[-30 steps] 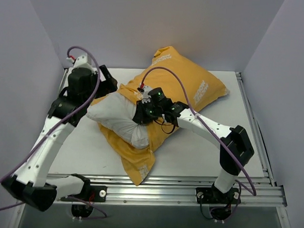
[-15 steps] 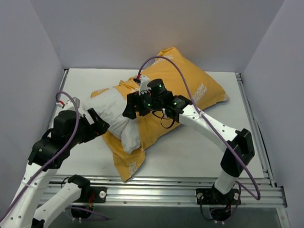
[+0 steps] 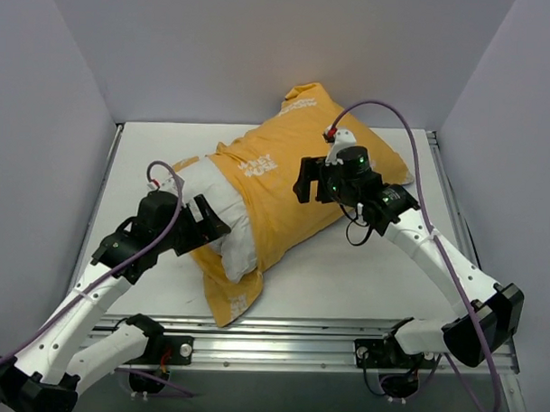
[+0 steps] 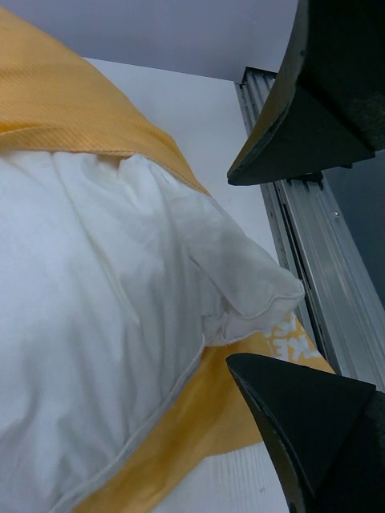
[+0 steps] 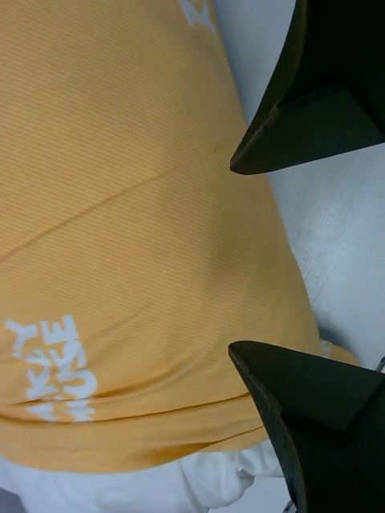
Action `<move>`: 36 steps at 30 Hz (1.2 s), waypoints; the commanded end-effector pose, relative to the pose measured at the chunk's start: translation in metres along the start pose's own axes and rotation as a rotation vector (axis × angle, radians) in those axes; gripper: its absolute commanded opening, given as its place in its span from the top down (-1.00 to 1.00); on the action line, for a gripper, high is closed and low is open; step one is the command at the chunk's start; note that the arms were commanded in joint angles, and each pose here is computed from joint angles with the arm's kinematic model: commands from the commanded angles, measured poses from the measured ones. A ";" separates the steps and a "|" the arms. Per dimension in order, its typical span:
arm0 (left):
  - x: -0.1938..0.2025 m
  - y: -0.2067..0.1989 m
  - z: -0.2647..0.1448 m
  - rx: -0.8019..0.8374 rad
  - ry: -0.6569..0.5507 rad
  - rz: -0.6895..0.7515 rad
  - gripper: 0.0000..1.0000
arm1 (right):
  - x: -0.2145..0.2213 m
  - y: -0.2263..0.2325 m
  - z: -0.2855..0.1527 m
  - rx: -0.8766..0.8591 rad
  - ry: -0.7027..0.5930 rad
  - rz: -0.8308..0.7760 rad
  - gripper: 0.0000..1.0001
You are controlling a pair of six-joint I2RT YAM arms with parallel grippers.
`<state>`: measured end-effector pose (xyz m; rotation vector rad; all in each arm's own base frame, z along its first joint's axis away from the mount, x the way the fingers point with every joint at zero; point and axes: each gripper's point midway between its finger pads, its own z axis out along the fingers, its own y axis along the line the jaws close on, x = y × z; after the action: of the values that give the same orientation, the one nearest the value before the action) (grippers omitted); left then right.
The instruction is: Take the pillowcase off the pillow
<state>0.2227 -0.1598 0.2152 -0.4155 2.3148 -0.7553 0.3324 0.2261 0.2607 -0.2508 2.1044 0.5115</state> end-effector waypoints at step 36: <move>-0.015 -0.043 -0.002 0.016 -0.092 0.163 0.95 | 0.154 0.007 0.054 0.264 0.212 0.022 0.94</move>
<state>0.2334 -0.2007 0.1799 -0.2696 2.3859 -0.6527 0.2527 0.3244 0.1281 -0.3263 2.3382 0.4726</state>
